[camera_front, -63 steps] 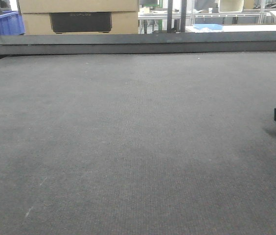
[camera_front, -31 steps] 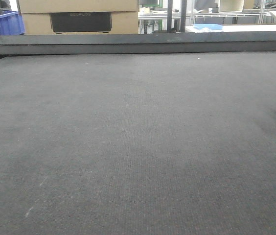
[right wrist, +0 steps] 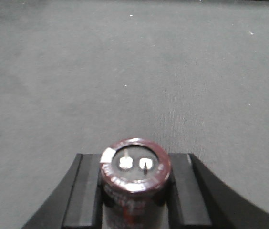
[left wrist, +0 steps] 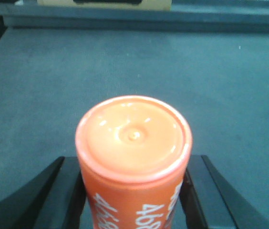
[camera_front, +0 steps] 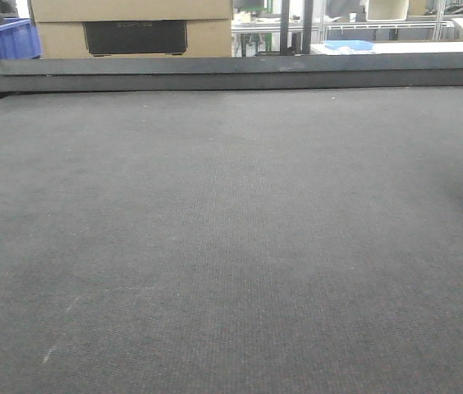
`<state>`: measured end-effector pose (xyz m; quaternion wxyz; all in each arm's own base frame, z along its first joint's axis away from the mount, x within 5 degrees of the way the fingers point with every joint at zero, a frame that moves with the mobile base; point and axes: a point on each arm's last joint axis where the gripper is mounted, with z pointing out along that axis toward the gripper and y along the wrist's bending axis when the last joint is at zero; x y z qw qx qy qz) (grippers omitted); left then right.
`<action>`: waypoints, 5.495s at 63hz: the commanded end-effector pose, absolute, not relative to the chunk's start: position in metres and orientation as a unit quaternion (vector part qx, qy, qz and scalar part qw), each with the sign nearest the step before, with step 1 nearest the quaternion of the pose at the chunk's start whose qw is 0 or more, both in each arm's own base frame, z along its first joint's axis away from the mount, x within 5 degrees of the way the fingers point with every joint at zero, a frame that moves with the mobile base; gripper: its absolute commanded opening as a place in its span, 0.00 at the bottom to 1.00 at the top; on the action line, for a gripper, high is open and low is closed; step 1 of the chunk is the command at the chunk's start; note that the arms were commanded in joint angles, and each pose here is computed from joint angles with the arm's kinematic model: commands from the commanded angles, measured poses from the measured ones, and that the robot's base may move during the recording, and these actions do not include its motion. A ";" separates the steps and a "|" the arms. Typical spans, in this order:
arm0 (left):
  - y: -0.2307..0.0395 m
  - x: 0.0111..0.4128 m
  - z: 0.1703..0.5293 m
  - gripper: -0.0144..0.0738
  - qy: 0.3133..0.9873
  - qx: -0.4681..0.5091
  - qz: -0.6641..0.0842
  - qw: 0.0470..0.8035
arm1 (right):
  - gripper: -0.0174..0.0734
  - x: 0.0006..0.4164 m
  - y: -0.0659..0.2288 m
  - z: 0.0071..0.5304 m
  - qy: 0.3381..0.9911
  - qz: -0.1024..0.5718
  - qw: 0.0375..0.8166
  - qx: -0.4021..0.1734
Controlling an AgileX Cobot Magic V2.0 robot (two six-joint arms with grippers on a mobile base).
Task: Place cylindrical capacitor in blue bin on shelf
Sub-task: 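Lift the maroon capacitor with the right gripper, then drive the base away from the table toward the blue bin shelf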
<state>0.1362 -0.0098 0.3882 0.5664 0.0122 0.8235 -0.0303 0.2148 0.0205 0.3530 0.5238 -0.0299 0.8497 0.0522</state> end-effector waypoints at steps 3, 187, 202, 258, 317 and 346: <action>-0.009 0.131 0.397 0.04 0.821 0.010 -0.031 0.570 | 0.02 0.194 0.020 0.381 0.849 0.051 0.524 -0.044; -0.009 0.125 0.392 0.04 0.850 0.010 -0.028 0.525 | 0.01 0.096 0.019 0.419 0.813 0.065 0.574 -0.080; -0.009 0.125 0.392 0.04 0.850 0.010 -0.028 0.525 | 0.01 0.096 0.019 0.419 0.813 0.065 0.574 -0.080; -0.009 0.125 0.392 0.04 0.850 0.010 -0.028 0.525 | 0.01 0.096 0.019 0.419 0.813 0.065 0.574 -0.080; -0.009 0.125 0.392 0.04 0.850 0.010 -0.028 0.525 | 0.01 0.094 0.019 0.419 0.811 0.065 0.576 -0.080; -0.009 0.125 0.392 0.04 0.850 0.010 -0.028 0.525 | 0.01 0.094 0.019 0.419 0.811 0.065 0.576 -0.080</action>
